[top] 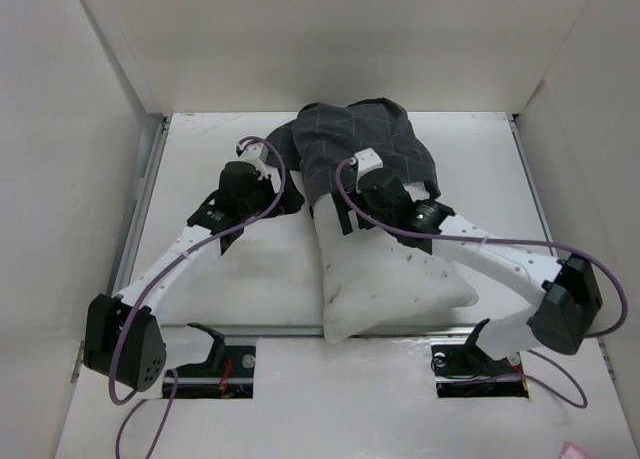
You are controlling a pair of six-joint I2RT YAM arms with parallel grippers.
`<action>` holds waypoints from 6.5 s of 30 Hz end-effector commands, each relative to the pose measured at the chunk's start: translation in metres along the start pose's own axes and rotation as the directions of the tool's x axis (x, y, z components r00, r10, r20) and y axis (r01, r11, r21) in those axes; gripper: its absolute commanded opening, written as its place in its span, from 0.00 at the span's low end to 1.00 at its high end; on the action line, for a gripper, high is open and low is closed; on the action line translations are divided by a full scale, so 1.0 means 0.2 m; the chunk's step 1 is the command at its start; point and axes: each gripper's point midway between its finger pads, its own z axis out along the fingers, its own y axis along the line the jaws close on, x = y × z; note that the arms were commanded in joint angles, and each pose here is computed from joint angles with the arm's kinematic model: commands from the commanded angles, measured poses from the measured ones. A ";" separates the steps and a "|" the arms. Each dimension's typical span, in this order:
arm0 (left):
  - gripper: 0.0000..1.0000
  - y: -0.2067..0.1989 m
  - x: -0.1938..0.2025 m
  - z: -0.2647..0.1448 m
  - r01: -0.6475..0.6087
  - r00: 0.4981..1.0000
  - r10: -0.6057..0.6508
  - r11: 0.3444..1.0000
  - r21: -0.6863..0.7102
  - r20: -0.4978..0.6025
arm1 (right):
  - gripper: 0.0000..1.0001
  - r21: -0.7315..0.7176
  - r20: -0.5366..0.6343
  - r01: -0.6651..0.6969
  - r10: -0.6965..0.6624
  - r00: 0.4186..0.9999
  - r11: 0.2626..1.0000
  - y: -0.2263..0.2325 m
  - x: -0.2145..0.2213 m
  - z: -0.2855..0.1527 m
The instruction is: Put the pillow into the pillowcase
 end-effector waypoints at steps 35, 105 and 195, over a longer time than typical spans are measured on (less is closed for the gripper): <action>0.83 -0.16 0.04 0.35 -0.085 0.994 0.094 0.982 0.166 -0.047 | 0.00 0.072 -0.012 0.067 -0.066 0.998 0.995 -0.02 -0.08 0.08; 0.00 -1.36 -0.27 -1.17 -0.385 0.923 0.235 0.503 0.774 0.306 | 0.00 0.131 0.762 -0.423 0.182 0.621 0.897 -0.15 -1.20 -0.06; 0.00 -0.94 -0.58 0.05 -0.404 0.905 0.408 0.913 -0.056 0.118 | 0.00 -0.528 0.289 0.013 0.165 0.943 0.849 0.03 -0.45 0.15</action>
